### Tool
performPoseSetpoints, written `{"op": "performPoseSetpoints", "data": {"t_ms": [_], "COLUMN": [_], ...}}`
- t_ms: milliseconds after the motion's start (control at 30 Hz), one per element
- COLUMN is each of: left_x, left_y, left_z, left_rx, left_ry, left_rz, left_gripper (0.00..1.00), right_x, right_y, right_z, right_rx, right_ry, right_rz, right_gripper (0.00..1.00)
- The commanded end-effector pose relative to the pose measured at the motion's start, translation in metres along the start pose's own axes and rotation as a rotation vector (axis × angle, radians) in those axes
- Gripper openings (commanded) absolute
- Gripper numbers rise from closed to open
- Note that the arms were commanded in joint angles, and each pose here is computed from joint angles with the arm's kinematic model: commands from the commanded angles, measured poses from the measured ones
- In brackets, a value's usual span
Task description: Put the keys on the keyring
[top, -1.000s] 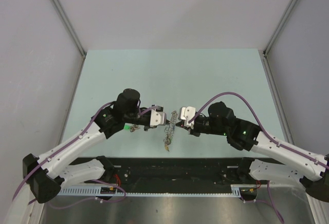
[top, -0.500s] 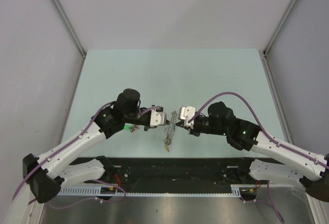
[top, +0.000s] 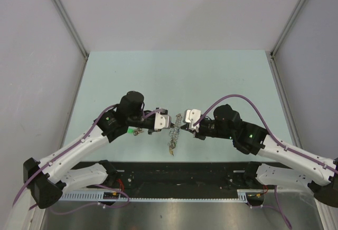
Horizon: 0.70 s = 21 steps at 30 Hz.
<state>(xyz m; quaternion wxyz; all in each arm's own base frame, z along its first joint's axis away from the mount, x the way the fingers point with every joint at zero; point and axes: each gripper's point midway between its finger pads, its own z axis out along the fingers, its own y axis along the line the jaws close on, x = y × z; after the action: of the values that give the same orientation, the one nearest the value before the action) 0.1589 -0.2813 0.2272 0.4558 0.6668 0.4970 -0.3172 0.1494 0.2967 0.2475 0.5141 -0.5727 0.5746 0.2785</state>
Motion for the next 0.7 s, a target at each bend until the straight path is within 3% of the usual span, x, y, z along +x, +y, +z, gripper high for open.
{"op": "performPoseSetpoints", "data": {"t_ms": [0,667], "left_x": [-0.0149,-0.0184], "left_y": [-0.0008,-0.0039], "left_z": [-0.0023,-0.0019], "left_rx": [0.009,0.018], "left_ry": [-0.052,-0.065], "left_rz": [0.064,0.071], "left_gripper": [0.0,0.0], "right_x": [-0.0311,-0.032], "right_y": [-0.0114,-0.0138], "right_z": [-0.0069,-0.0098], "right_rx": [0.038,0.053], "right_ry": [-0.082,-0.083], "right_rz": [-0.025,-0.016], "right_gripper": [0.0,0.0]}}
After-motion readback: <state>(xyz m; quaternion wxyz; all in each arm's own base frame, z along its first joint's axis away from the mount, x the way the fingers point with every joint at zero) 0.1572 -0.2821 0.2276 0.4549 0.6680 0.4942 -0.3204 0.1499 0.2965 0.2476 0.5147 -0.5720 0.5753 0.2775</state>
